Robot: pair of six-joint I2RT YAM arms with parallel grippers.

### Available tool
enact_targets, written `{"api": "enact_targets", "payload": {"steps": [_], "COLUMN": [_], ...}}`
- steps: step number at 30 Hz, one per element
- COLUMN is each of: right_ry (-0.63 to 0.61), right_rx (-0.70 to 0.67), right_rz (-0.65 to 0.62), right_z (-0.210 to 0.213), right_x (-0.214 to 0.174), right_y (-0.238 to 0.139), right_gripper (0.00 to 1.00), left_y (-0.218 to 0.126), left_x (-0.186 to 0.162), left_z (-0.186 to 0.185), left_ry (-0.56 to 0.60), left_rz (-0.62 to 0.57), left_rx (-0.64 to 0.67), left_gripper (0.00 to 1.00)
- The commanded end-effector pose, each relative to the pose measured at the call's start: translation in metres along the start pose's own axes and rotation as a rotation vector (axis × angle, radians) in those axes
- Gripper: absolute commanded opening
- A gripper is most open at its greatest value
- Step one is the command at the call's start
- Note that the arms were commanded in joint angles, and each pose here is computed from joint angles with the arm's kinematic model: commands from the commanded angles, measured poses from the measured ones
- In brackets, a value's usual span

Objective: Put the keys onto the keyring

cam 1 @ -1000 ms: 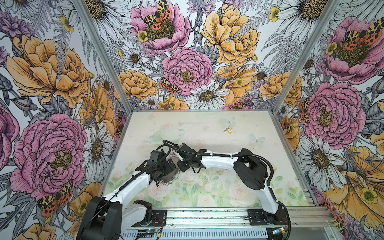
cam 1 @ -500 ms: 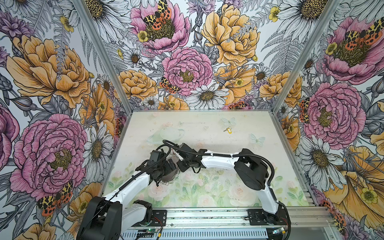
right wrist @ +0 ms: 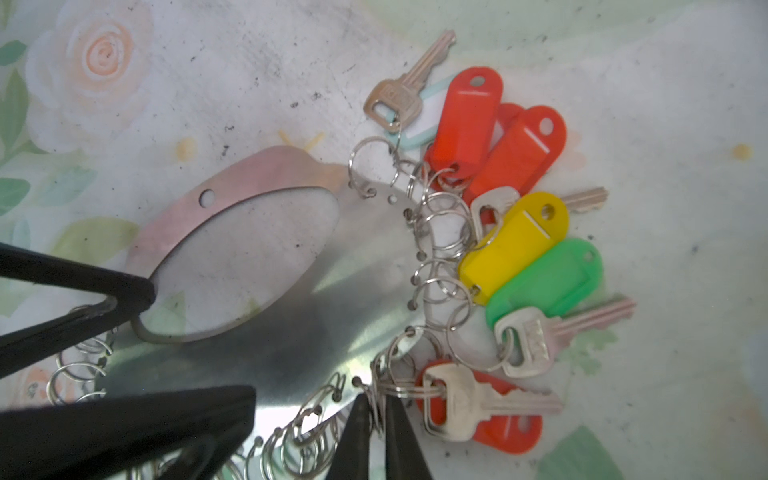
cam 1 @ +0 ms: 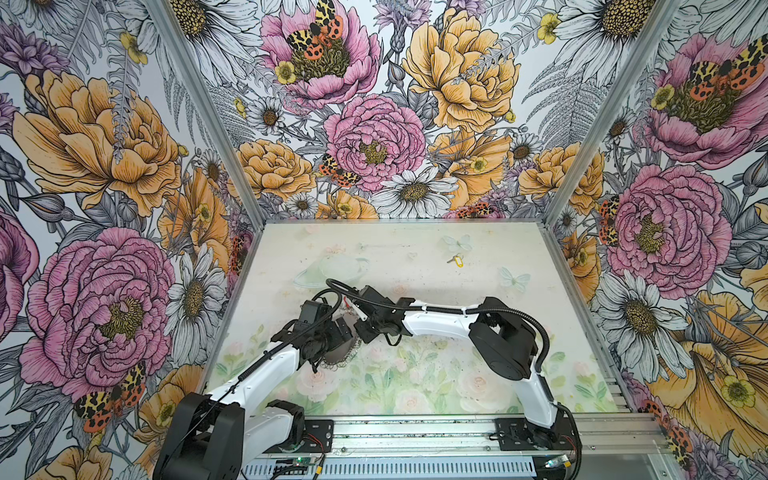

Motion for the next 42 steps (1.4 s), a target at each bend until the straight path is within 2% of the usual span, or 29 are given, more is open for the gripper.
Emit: {"api": "enact_targets", "payload": {"steps": [1, 18, 28, 36, 40, 42], "right_ry": [0.000, -0.003, -0.021, -0.040, -0.048, -0.060], "right_rx": [-0.006, 0.017, 0.004, 0.062, 0.095, 0.111], "right_rz": [-0.030, -0.029, -0.115, -0.223, -0.291, -0.322], "right_z": [-0.002, 0.002, 0.002, 0.007, 0.006, 0.005], "right_x": [0.010, 0.012, 0.025, 0.031, 0.033, 0.032], "right_y": [-0.006, -0.006, -0.040, -0.078, -0.105, -0.118], "right_gripper": [0.09, 0.08, 0.00, 0.00, 0.00, 0.00], "left_y": [0.000, -0.002, -0.008, -0.040, -0.064, -0.077], "left_x": [-0.005, -0.006, -0.003, 0.011, 0.017, 0.020], "left_z": [0.006, 0.006, 0.001, -0.027, -0.047, -0.058], "left_ry": [-0.001, -0.001, 0.015, 0.081, 0.119, 0.147], "left_rz": [0.016, 0.014, -0.012, -0.129, -0.224, -0.274], "left_rx": [0.009, -0.001, -0.027, -0.190, -0.312, -0.387], "left_gripper": [0.99, 0.99, 0.99, 0.99, 0.99, 0.95]}}
Point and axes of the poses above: each gripper's point midway between its finger pads, its own y axis out along the fingers, its own z axis along the line the jaws close on, x = y × z, the point moved 2 cm from there along -y, back along the fingers, and after that the axes turned 1 degree about y, right-handed, at the moved point
